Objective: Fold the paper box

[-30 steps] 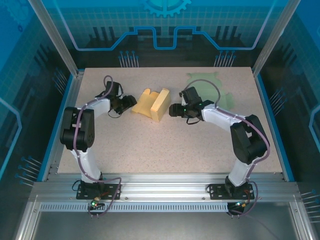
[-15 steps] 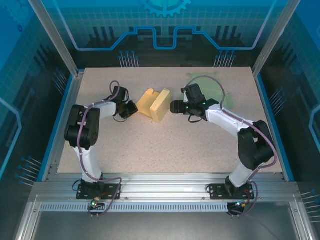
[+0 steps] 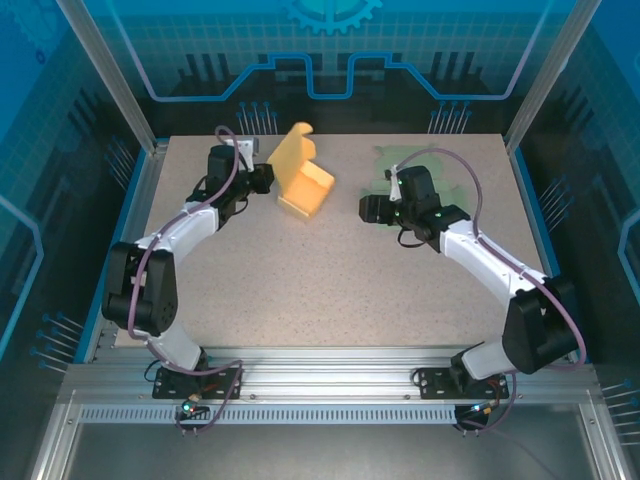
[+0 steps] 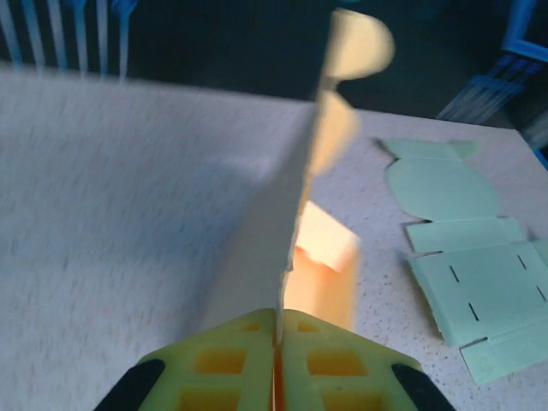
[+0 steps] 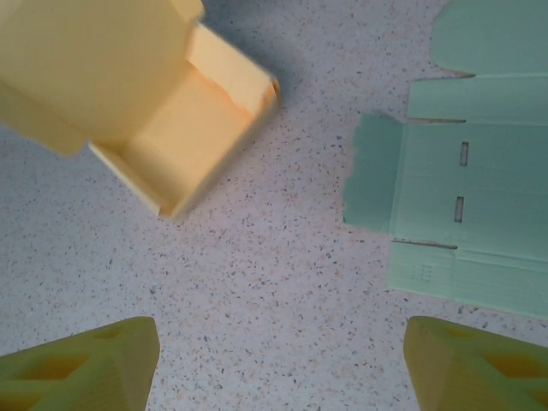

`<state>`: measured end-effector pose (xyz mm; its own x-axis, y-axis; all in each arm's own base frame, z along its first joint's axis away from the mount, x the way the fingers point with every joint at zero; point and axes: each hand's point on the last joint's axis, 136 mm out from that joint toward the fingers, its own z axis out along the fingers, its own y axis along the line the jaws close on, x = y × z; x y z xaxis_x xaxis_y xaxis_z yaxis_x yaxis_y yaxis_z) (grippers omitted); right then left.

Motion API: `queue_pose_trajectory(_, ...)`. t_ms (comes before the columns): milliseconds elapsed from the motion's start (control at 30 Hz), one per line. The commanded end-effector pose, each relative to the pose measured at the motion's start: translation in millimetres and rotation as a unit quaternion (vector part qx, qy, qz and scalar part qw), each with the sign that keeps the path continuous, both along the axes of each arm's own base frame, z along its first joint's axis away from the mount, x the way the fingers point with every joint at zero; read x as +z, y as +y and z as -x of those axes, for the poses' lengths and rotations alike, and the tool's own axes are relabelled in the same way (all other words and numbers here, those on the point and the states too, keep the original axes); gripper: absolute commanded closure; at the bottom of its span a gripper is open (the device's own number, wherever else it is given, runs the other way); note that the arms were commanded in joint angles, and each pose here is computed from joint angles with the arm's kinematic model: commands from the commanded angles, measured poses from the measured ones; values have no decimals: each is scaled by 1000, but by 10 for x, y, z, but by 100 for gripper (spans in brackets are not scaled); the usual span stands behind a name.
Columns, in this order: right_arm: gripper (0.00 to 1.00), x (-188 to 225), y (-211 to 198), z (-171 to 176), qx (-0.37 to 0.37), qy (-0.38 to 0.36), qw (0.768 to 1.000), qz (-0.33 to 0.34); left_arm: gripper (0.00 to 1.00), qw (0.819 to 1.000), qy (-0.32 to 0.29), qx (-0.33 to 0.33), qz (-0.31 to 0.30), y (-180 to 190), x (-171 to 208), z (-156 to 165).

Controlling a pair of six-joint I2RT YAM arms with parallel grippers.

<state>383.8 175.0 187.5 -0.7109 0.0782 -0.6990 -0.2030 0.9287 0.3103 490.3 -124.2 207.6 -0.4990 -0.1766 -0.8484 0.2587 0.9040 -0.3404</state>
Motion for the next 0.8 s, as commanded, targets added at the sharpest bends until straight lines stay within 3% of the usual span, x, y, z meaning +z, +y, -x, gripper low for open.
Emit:
queue_pose_trajectory(0,23,92,-107,9,-1,-18,1000,12,88,990,-79,-99,-69,-316,79,119)
queue_pose_trajectory(333,24,158,-257,48,-10,3,1000,27,88,963,-90,-223,-120,-594,-94,418)
queue_pose_trajectory(533,24,180,-248,-9,7,7,1000,29,88,922,-107,-334,-164,-718,-173,795)
queue_pose_trajectory(667,25,330,-130,-145,58,-1,998,36,88,904,-109,-359,-204,-668,-192,789)
queue_pose_trajectory(733,25,399,-63,-234,86,-4,995,46,81,909,-103,-349,-202,-630,-122,694)
queue_pose_trajectory(767,25,442,-25,-292,100,-7,994,51,72,913,-99,-345,-192,-625,-58,651)
